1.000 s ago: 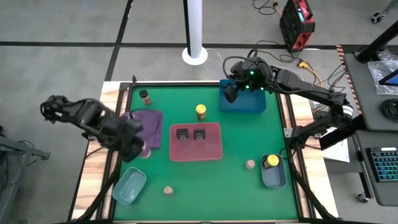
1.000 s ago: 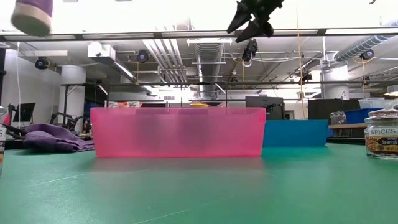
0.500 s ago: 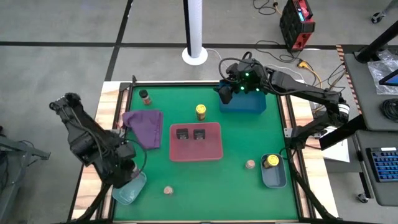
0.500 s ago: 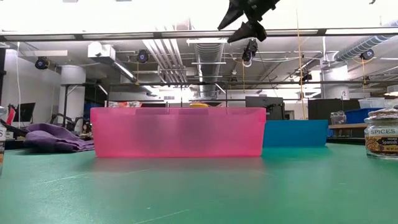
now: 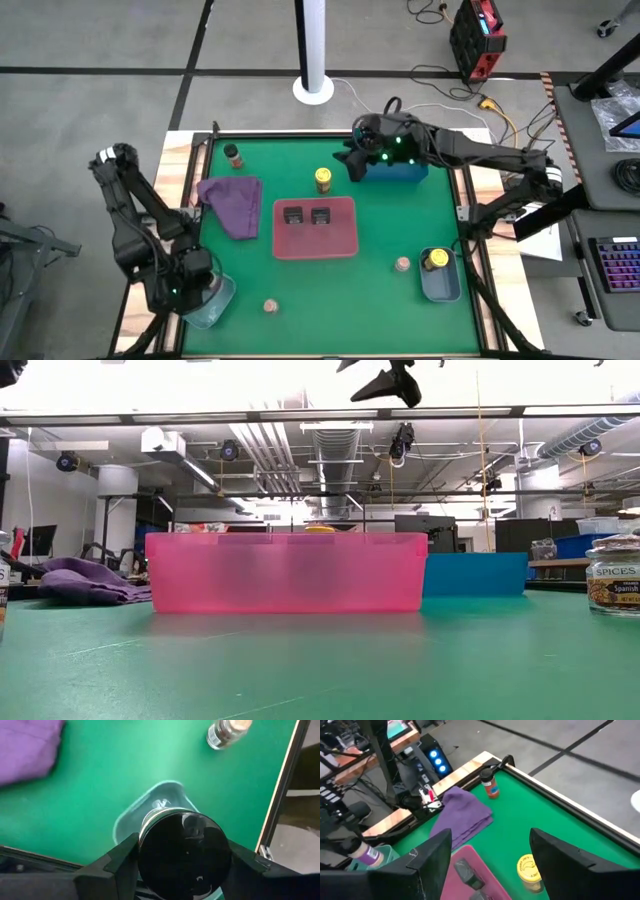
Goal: Sort spices by type
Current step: Put the right black seasoning bottle into the light blue bin
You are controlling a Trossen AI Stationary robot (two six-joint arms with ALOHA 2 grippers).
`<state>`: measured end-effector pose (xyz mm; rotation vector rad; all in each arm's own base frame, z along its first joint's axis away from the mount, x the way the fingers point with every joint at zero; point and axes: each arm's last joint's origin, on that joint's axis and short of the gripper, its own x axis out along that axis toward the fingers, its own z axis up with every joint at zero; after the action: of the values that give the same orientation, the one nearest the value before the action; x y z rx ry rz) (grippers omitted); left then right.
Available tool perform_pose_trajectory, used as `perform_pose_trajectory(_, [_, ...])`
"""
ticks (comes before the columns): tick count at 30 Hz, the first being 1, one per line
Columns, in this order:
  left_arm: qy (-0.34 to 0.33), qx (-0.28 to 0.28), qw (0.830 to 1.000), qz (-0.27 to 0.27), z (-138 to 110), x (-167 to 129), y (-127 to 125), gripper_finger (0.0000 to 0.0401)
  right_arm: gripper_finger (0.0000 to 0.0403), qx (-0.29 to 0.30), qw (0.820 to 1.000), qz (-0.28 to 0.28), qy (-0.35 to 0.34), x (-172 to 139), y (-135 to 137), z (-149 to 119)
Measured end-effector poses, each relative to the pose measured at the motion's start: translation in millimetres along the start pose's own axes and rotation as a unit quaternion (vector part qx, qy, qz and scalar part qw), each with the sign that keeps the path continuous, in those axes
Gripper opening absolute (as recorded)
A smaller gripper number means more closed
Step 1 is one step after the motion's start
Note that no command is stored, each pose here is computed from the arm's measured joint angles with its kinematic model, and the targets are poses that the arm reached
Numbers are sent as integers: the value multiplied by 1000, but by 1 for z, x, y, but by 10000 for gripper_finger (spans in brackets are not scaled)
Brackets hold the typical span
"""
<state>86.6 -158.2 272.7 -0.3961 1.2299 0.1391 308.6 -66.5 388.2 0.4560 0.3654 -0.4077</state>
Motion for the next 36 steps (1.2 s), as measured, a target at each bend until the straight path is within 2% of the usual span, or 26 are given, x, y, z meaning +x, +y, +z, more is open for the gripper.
perform_pose_trajectory(6, [3, 11, 1000, -1, -10, 15, -6, 196, 264, -7, 1000, -18, -15, -4, 15, -7])
perform_pose_trajectory(22, [-14, 32, 998, 49, -19, 43, -12, 196, 247, 3, 1000, -18, -19, -5, 17, -7])
perform_pose_trajectory(36, [7, 15, 999, 36, -24, 56, -13, 196, 271, -1, 1000, -18, -19, -5, 17, -7])
